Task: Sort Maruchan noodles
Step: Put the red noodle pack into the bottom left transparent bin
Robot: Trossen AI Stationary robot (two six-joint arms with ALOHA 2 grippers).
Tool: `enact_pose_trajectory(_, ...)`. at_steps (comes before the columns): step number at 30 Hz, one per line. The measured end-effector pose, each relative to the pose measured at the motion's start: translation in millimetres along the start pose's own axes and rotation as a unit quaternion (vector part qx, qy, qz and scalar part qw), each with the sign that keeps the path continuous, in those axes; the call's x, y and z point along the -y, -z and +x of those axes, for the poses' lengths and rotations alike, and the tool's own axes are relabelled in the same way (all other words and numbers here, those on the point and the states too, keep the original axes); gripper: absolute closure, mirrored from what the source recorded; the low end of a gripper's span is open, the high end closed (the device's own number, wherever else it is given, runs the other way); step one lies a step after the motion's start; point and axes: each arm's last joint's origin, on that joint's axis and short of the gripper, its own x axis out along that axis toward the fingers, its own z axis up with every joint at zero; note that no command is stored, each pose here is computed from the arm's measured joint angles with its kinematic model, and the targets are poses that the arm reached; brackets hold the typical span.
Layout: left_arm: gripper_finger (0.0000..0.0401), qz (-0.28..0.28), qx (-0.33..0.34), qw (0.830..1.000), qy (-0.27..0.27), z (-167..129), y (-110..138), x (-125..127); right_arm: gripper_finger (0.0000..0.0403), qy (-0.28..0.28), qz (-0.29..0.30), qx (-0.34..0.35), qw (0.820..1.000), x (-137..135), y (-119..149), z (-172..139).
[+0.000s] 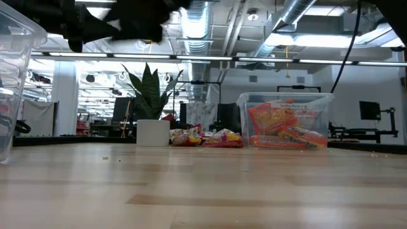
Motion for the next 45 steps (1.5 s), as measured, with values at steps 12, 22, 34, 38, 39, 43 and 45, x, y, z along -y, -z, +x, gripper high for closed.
enact_pose_trajectory(12, 0.0401, -0.005, -0.006, 1.0, 0.0, 0.0, 1.4, 0.0, 0.0149, 0.303, 0.048, -0.169, 0.936, 45.5, 86.3, -30.9)
enact_pose_trajectory(22, 0.0401, -0.008, 0.0, 1.0, 0.0, 0.2, 0.1, 0.1, 0.0149, 0.392, 0.224, -0.217, 0.866, 146.7, 106.7, -65.1)
enact_pose_trajectory(34, 0.0401, -0.006, -0.002, 1.0, 0.001, 0.3, 0.4, 0.2, 0.0149, 0.388, 0.258, -0.262, 0.845, 178.8, 141.5, -51.5)
enact_pose_trajectory(38, 0.0401, -0.006, -0.002, 1.0, 0.001, 0.3, 0.4, 0.2, 0.0149, 0.396, 0.257, -0.273, 0.838, 183.8, 149.4, -46.2)
enact_pose_trajectory(39, 0.0401, -0.007, -0.002, 1.0, 0.001, 0.3, 0.4, 0.2, 0.0149, 0.402, 0.255, -0.276, 0.835, 185.0, 151.7, -43.8)
enact_pose_trajectory(43, 0.0401, -0.007, -0.002, 1.0, 0.001, 0.3, 0.4, 0.2, 0.0149, 0.424, 0.234, -0.296, 0.824, 189.3, 157.6, -40.3)
enact_pose_trajectory(45, 0.0401, -0.007, -0.002, 1.0, 0.0, 0.3, 0.4, 0.2, 0.0149, 0.431, 0.227, -0.291, 0.823, 190.8, 152.8, -41.6)
